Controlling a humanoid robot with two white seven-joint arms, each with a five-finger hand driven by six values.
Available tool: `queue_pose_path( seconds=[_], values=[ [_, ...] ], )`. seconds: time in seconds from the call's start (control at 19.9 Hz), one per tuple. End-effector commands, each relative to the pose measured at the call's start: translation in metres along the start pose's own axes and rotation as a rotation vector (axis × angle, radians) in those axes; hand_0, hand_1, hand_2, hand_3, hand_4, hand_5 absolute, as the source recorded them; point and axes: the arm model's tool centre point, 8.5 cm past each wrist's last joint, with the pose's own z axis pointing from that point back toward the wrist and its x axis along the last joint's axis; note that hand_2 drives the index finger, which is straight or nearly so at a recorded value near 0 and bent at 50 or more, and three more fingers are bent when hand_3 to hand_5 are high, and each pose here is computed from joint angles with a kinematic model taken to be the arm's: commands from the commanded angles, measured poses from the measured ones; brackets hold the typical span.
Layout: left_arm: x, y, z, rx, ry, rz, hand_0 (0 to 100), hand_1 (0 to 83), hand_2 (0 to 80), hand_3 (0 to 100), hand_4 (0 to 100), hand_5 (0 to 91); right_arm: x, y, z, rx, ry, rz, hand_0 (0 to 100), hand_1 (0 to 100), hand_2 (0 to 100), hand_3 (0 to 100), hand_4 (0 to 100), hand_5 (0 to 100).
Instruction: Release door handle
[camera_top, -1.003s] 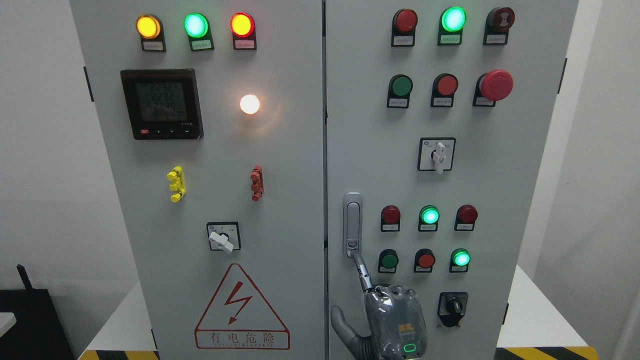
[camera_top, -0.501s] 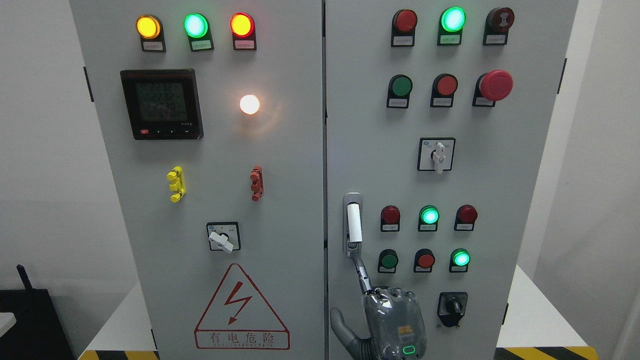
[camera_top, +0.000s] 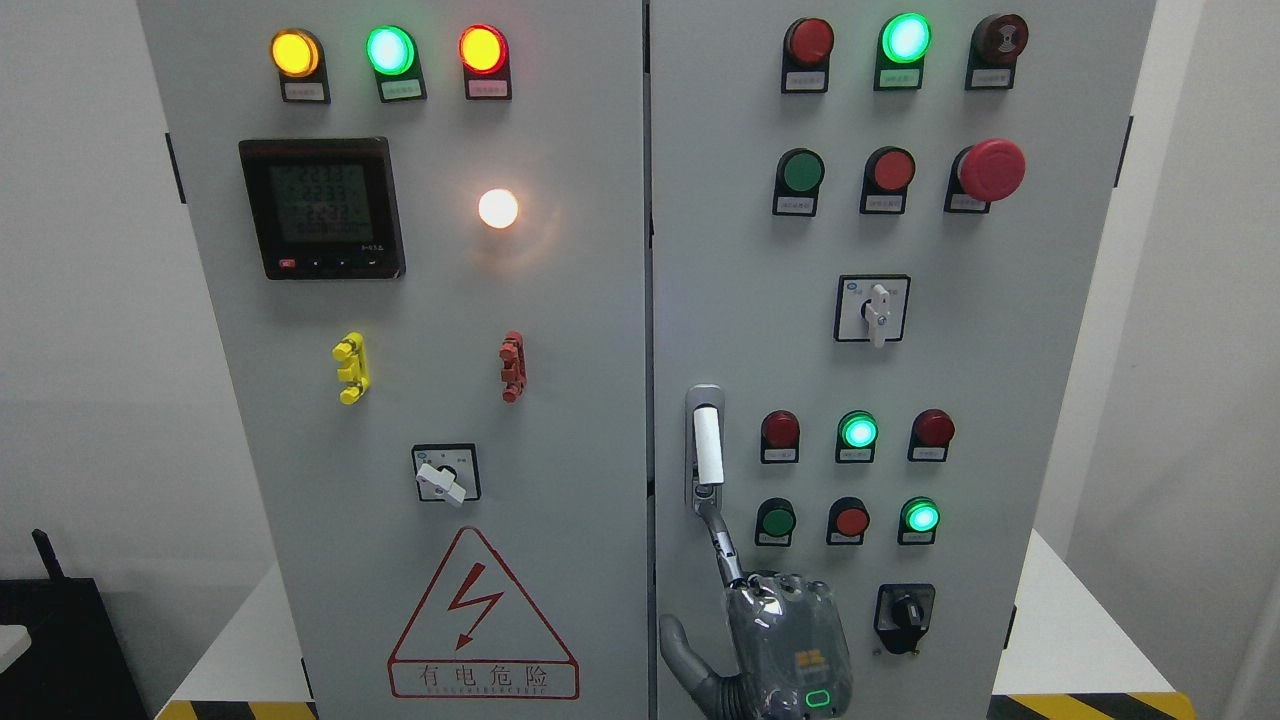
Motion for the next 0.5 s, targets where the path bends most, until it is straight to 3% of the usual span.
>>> queue_pose_path(
  seconds=[0.0, 0.45],
  values=[
    [-0.007, 0.0005, 0.001, 0.0, 0.022, -0.013, 12, 38.9, 0.0, 0, 0, 0.0, 0.0025, -0.0088, -0.002, -0.036, -0.008, -0.004, 38, 33, 0, 100, 100, 100],
    [-0.0069, 0.0015, 0.0011, 0.002, 0.021, -0.013, 12, 38.9, 0.0, 0, 0, 0.0, 0.0057, -0.0123, 0.0015, -0.047, -0.016, -0.012, 38, 33, 0, 100, 100, 100]
  ],
)
